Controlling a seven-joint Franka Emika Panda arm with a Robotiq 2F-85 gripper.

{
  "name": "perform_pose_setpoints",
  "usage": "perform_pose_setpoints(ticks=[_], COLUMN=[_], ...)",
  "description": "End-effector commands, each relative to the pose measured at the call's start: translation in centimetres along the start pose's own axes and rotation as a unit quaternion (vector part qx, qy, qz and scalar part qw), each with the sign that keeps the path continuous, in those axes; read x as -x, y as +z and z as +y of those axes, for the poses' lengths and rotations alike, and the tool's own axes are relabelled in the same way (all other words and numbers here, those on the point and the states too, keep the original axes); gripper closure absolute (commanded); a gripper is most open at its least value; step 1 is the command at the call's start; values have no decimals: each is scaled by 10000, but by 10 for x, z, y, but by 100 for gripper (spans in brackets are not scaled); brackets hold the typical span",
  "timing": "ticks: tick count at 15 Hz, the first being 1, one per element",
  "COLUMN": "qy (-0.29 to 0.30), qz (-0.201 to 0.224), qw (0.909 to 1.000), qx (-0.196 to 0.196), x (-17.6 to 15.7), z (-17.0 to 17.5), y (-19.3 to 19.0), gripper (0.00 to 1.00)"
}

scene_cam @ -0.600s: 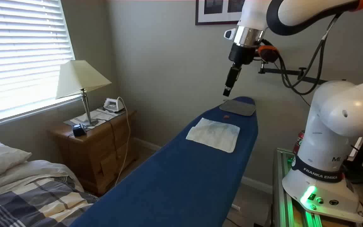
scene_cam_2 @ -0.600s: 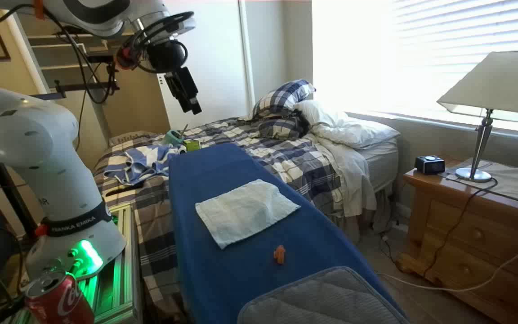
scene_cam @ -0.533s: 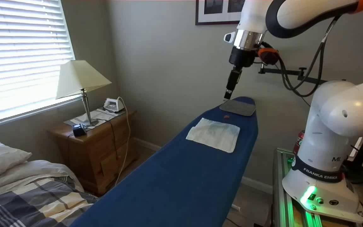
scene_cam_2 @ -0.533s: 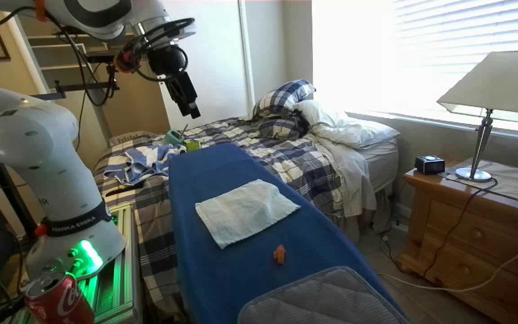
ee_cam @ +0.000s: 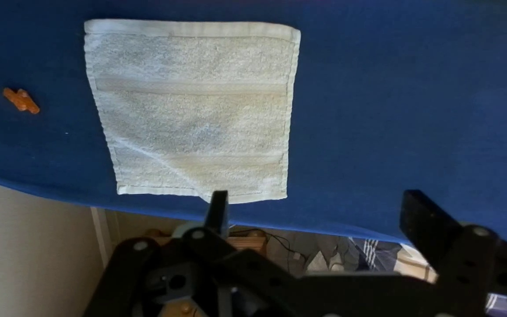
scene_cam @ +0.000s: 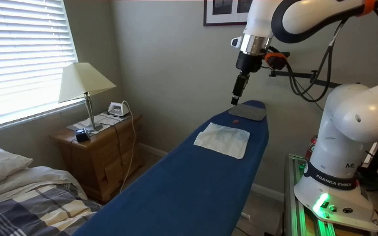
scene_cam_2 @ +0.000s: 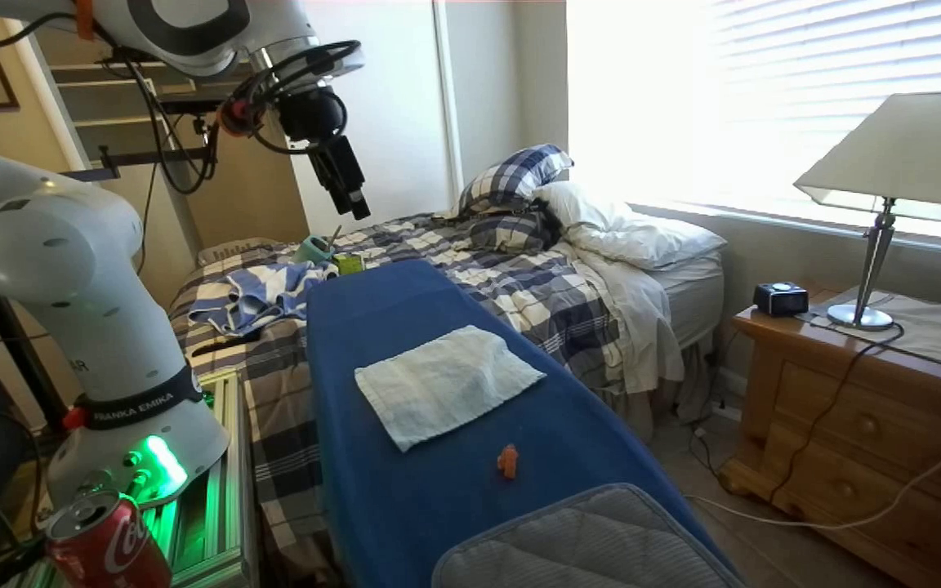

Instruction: Fold the white cloth several times

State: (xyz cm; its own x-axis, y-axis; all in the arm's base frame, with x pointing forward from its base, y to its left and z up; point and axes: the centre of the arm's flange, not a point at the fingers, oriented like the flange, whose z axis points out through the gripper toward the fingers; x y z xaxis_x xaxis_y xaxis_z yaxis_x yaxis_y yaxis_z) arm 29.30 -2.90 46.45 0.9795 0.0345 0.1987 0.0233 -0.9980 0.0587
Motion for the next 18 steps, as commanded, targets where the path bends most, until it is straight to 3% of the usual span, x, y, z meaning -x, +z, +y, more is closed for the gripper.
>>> perform_pose_setpoints(ticks=[1,8,13,18], qy=[406,1133,1625,1872], qz=[2,-168,-452,-381], qw=[9990,9932,9855,9815], qx=[197,216,208,102], x=[-40,-99,-116,-130], z=[8,1,-5,-5], y=[39,120,172,209], gripper=[0,0,0,0])
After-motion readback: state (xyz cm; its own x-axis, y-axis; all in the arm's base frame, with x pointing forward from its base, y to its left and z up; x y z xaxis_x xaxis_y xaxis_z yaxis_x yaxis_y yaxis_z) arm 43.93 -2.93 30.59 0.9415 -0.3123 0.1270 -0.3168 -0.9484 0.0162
